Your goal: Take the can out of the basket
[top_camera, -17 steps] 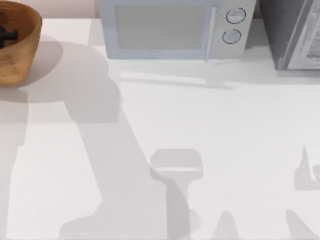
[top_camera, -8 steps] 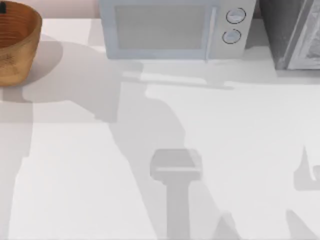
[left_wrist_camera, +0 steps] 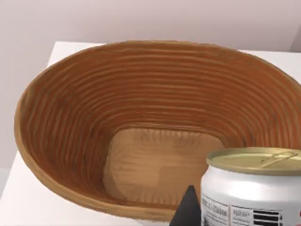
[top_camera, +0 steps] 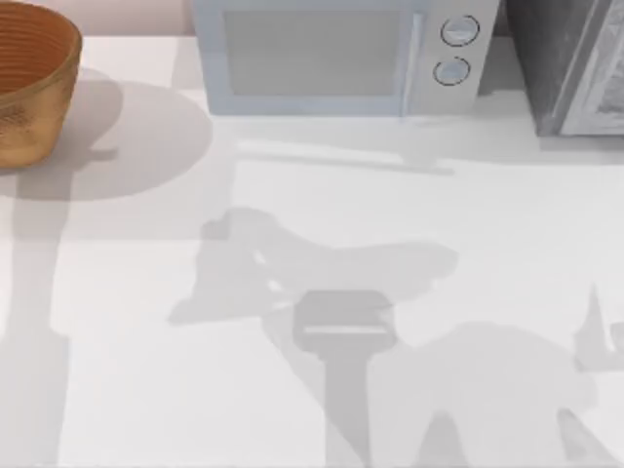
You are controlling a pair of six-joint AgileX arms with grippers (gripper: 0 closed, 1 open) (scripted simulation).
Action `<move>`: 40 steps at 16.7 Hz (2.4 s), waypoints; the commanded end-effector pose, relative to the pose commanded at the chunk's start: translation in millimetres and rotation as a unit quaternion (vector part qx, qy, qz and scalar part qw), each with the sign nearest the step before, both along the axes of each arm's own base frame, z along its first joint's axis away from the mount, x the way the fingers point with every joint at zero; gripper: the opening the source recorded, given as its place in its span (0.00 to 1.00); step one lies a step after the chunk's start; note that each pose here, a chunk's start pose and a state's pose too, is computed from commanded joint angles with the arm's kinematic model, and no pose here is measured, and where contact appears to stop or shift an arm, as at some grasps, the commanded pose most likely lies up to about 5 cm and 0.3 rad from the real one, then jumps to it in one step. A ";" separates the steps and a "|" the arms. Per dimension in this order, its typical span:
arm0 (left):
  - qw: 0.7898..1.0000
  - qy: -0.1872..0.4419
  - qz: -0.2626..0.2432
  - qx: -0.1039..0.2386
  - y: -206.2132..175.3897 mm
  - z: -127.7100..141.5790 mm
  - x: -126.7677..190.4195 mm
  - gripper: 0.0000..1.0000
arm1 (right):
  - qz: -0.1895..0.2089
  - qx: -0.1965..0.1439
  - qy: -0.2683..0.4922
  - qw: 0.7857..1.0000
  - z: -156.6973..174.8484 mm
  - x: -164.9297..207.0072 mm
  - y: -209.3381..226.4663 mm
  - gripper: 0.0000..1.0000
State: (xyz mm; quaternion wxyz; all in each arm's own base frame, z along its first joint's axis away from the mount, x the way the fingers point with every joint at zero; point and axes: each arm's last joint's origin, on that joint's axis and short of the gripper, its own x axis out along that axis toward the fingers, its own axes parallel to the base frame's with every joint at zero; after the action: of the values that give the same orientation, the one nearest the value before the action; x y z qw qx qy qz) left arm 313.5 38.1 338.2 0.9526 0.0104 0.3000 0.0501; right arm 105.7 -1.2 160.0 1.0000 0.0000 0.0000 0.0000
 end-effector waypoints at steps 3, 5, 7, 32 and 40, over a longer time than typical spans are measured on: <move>0.997 -0.077 0.000 0.001 -14.9 -7.1 -73.1 0.00 | 0.000 0.000 0.000 1.000 0.0 0.0 0.0 1.00; 0.992 -0.123 -0.005 0.000 -22.4 -25.7 -115.9 0.00 | 0.000 0.000 0.000 1.000 0.0 0.0 0.0 1.00; 0.986 -0.165 -0.011 -0.002 -28.0 -52.1 -150.6 0.00 | 0.000 0.000 0.000 1.000 0.0 0.0 0.0 1.00; 0.939 -0.317 -0.132 -0.033 -48.8 -134.7 -195.7 0.00 | 0.000 0.000 0.000 1.000 0.0 0.0 0.0 1.00; 0.901 -0.325 -0.280 -0.071 -71.3 -80.3 -141.4 0.00 | 0.000 0.000 0.000 1.000 0.0 0.0 0.0 1.00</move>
State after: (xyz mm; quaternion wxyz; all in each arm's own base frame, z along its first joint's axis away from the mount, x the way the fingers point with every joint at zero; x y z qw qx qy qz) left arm 172.1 -33.2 257.9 0.9702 0.0097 -0.0383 -0.2391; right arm 105.7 -1.2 160.0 1.0000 0.0000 0.0000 0.0000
